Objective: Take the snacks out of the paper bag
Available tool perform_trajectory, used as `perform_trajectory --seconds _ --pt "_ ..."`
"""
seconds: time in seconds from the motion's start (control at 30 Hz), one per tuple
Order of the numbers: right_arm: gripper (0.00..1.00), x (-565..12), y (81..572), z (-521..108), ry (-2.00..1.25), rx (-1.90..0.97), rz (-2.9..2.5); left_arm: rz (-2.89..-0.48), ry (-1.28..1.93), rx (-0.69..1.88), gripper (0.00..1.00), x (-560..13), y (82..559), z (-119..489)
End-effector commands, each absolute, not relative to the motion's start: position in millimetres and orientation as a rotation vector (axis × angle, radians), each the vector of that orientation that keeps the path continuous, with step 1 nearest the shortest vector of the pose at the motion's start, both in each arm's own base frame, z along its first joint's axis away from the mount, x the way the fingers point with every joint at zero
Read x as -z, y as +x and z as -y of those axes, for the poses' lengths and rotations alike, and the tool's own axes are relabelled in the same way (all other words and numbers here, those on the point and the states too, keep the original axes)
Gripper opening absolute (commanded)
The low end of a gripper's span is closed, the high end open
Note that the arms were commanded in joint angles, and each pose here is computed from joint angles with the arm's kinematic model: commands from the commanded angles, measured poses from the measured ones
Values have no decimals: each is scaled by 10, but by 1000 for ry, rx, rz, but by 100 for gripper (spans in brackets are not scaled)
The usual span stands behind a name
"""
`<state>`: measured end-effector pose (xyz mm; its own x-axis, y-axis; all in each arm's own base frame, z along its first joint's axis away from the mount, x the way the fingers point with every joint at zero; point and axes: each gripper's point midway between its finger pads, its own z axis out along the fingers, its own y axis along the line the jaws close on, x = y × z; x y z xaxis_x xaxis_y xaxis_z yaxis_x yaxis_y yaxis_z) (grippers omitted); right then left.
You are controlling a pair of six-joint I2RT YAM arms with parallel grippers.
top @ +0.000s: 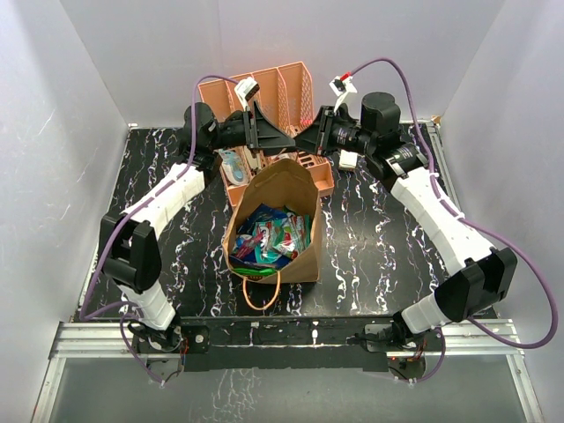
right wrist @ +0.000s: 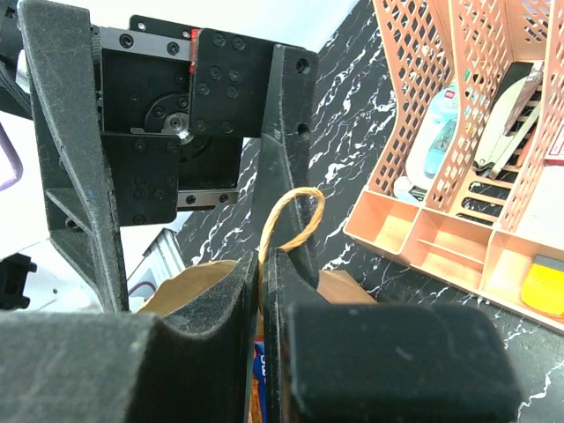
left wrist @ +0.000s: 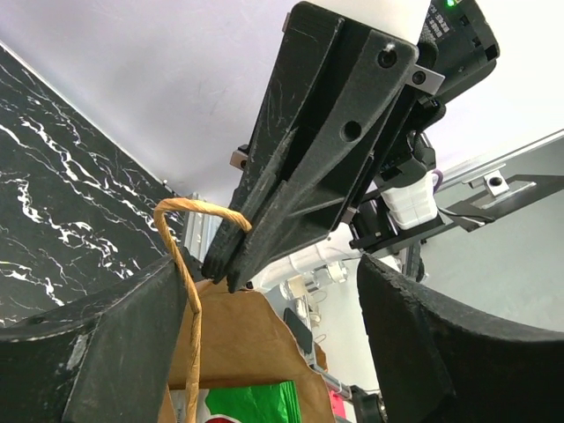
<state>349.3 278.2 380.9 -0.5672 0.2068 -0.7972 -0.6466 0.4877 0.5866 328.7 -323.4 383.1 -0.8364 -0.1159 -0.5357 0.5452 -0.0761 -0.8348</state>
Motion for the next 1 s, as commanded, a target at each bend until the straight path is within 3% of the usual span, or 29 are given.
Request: perform_trajectory --seconds 0.0,0.33,0.5,0.83,0.97 --pt "8 -4237 3417 -2632 -393 -1142 -1689 -1606 613 1945 71 -4294 2943 3122" --pt "8 -4250 3363 -2657 -427 -1168 -1685 -1585 596 1970 56 -4381 2909 3106" --pt "8 -4267 3342 -2667 -440 -1177 -1679 -1601 602 1962 53 -4372 2916 3132" --pt "9 -4144 3363 -2552 -407 -1092 -1722 -1641 542 1851 12 -4272 2922 3028" --pt "9 -4094 3373 -2548 -415 -1082 -1735 -1688 485 1750 3 -4231 2964 2907"
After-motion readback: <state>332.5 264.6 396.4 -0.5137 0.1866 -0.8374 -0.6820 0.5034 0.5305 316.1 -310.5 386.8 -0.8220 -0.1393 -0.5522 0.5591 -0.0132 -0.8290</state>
